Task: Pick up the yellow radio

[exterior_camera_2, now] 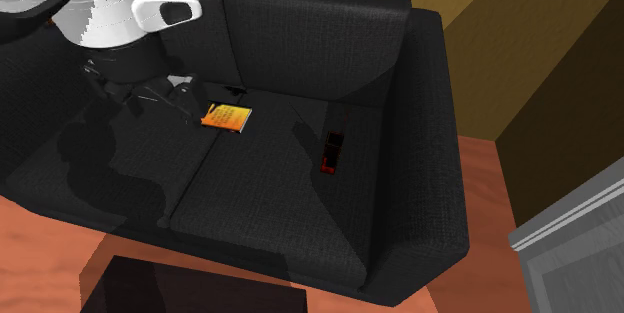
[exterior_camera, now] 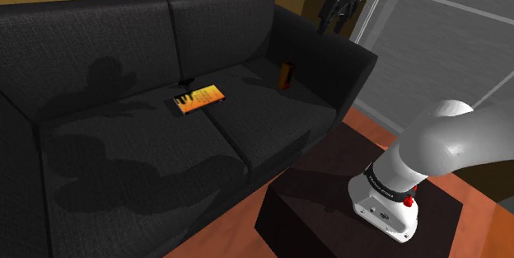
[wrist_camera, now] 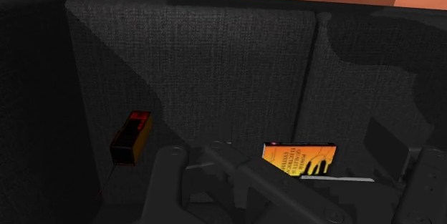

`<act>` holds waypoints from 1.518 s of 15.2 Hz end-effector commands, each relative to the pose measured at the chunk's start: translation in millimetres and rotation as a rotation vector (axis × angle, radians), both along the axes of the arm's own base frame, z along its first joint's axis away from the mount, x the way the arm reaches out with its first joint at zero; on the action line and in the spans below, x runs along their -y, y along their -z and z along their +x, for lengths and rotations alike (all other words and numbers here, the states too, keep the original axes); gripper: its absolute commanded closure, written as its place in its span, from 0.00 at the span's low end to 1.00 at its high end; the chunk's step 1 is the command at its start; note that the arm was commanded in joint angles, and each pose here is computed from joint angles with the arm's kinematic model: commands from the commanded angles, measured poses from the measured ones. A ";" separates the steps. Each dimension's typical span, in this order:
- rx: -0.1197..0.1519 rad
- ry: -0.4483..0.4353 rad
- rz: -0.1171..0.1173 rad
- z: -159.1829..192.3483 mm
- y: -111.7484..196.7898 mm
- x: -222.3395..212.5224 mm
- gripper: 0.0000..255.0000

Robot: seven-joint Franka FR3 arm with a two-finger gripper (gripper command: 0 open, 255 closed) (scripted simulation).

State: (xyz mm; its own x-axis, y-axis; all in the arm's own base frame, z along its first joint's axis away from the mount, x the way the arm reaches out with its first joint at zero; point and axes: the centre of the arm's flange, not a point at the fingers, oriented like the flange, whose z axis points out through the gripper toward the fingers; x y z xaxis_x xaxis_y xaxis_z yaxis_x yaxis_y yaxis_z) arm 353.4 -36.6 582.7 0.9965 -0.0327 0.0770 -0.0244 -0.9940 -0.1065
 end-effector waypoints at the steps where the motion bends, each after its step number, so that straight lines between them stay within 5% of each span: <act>1: -0.001 -0.003 -0.002 15.8 17.2 12.9 0.00; 23: -0.020 -0.028 -0.024 180.7 199.5 167.3 0.00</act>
